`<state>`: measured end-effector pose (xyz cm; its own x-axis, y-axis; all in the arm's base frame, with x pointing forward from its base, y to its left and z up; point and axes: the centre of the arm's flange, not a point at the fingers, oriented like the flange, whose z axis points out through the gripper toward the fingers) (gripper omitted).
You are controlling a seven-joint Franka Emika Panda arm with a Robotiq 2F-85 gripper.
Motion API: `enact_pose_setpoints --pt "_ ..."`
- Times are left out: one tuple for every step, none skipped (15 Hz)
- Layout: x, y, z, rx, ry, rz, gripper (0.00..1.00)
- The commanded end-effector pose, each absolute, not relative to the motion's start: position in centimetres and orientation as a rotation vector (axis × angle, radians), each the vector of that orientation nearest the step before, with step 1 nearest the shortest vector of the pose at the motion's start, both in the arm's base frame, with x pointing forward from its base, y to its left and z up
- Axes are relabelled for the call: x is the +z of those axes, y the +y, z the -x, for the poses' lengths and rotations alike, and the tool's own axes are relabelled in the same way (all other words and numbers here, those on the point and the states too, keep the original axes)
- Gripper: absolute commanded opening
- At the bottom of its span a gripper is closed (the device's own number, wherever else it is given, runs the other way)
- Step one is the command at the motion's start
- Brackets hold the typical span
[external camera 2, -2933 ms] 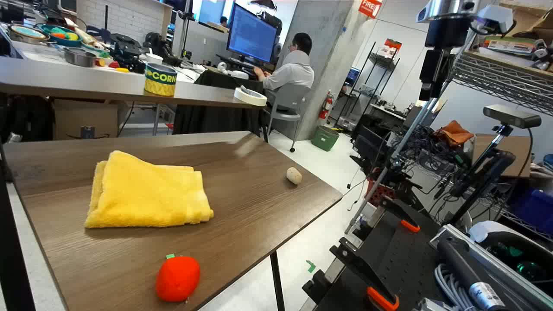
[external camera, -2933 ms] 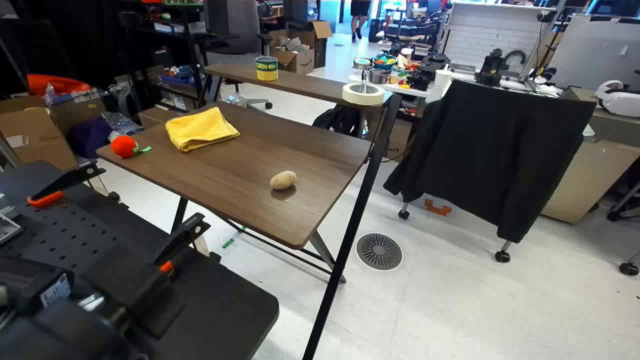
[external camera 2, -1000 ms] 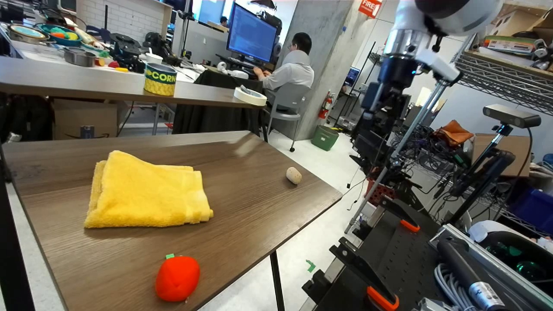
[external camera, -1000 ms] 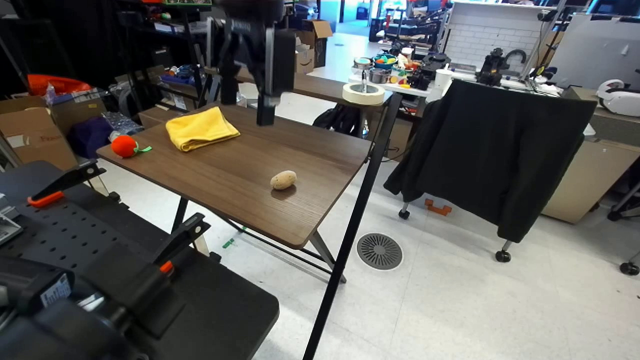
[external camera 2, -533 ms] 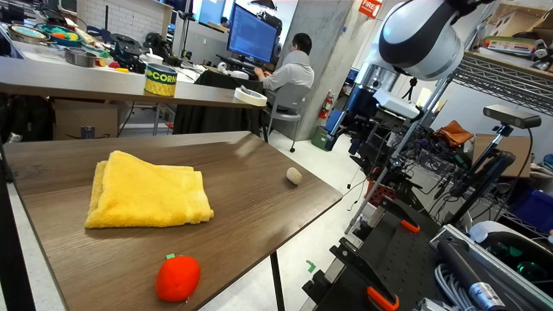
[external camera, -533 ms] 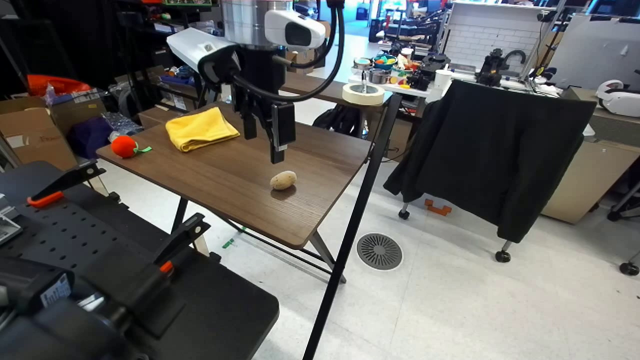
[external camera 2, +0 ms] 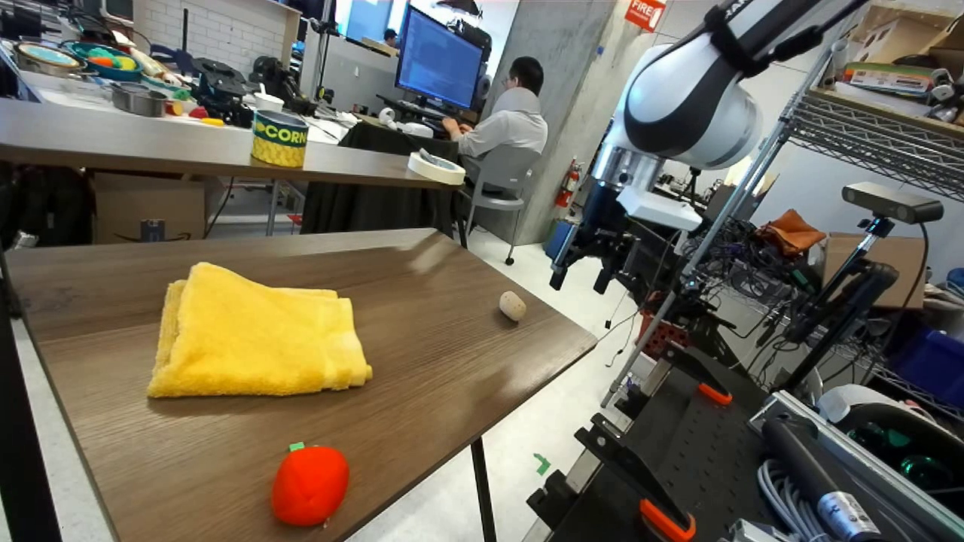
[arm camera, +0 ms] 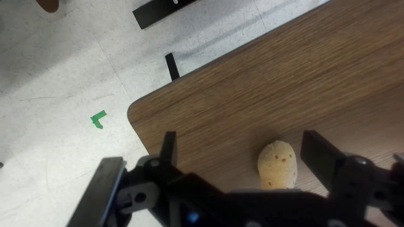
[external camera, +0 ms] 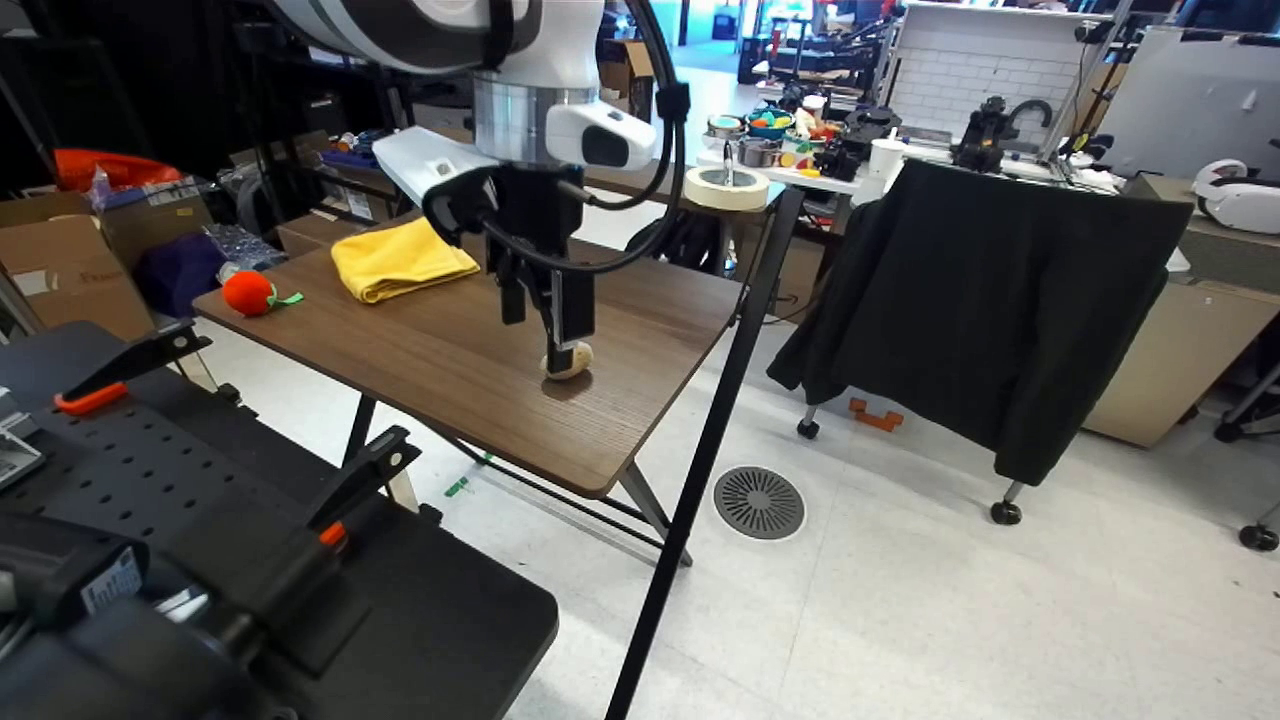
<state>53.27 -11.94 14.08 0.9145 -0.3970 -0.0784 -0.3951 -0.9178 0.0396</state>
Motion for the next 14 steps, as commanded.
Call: enact_pose_setpoints --pt "11.7 -11.2 -59.4 -0.11 -0.709 -3.017 1.0" --pt "11.5 -10.8 -60.5 -0.101 -0.718 -3.019 1.0" --pt "11.3 -10.4 -61.3 -0.102 -0.719 -3.024 1.0" --pt "11.2 -9.9 -61.7 -0.116 -0.706 -3.023 1.0" --pt "11.6 -10.2 -59.0 -0.089 -0.687 -3.027 1.0" --pt "11.4 -9.8 -59.7 -0.096 -0.685 -3.026 1.0" --pt "11.3 -9.7 -60.2 -0.096 -0.682 -3.026 1.0" --pt "11.2 -9.6 -60.4 -0.098 -0.681 -3.026 1.0" --pt "11.1 -9.5 -60.4 -0.099 -0.688 -3.019 1.0" --pt "10.8 -9.4 -60.5 -0.09 -0.692 -3.011 1.0" --pt "10.5 -9.3 -60.6 -0.091 -0.692 -2.997 1.0" --pt "10.2 -9.2 -60.7 -0.096 -0.696 -2.984 1.0" --pt "9.9 -9.2 -60.7 -0.093 -0.703 -2.969 1.0" --pt "9.6 -9.1 -60.6 -0.099 -0.706 -2.959 1.0"
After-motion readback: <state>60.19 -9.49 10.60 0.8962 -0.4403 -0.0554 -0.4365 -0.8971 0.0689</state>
